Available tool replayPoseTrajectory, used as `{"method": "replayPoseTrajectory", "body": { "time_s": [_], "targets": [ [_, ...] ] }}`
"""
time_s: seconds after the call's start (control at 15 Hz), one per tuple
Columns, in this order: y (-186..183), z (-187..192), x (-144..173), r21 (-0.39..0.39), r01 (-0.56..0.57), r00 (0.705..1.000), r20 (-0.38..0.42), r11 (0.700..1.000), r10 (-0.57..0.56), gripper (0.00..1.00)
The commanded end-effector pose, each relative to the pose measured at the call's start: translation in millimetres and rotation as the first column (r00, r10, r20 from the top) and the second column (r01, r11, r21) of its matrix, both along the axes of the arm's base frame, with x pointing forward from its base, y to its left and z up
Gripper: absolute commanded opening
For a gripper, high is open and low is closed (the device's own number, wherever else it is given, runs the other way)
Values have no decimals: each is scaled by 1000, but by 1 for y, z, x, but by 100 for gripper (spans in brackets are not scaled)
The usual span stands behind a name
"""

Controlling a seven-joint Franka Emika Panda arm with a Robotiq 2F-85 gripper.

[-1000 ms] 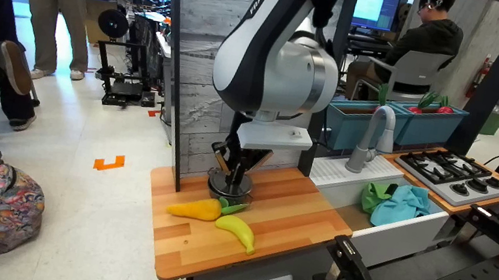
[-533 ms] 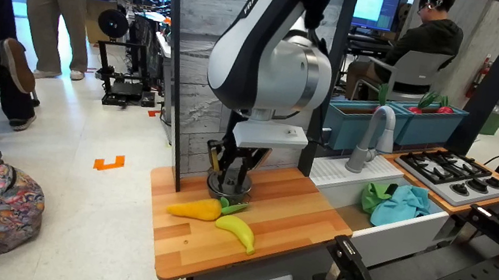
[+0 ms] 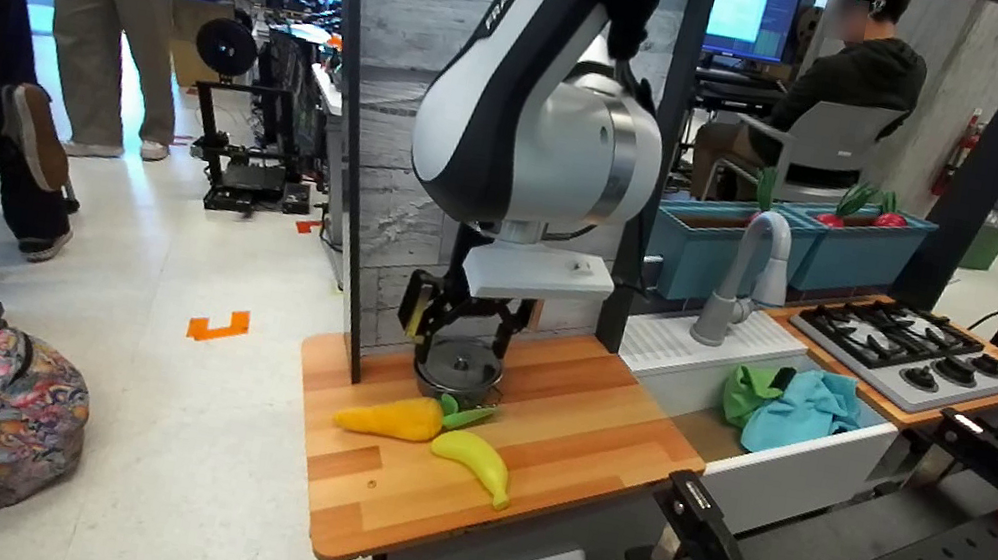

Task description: Cover the pot with the lid on the counter

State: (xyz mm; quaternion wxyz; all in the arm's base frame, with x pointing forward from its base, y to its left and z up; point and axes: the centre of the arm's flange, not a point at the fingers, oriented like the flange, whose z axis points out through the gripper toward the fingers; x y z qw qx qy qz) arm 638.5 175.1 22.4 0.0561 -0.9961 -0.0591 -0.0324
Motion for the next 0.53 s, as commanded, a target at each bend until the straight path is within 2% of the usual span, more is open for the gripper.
{"method": "replayPoseTrajectory", "body": {
  "time_s": [0.0,0.33,0.4,0.47],
  "targets": [
    [5,35,-31,5,-29,999,16,1000,29,100],
    [3,74,-95,17,-119,993,-12,993,119,100],
    [0,77,-108,11,-143,988,-53,990,144,100],
    [15,48,-66,12,-97,995,-33,995,97,100]
  ]
}}
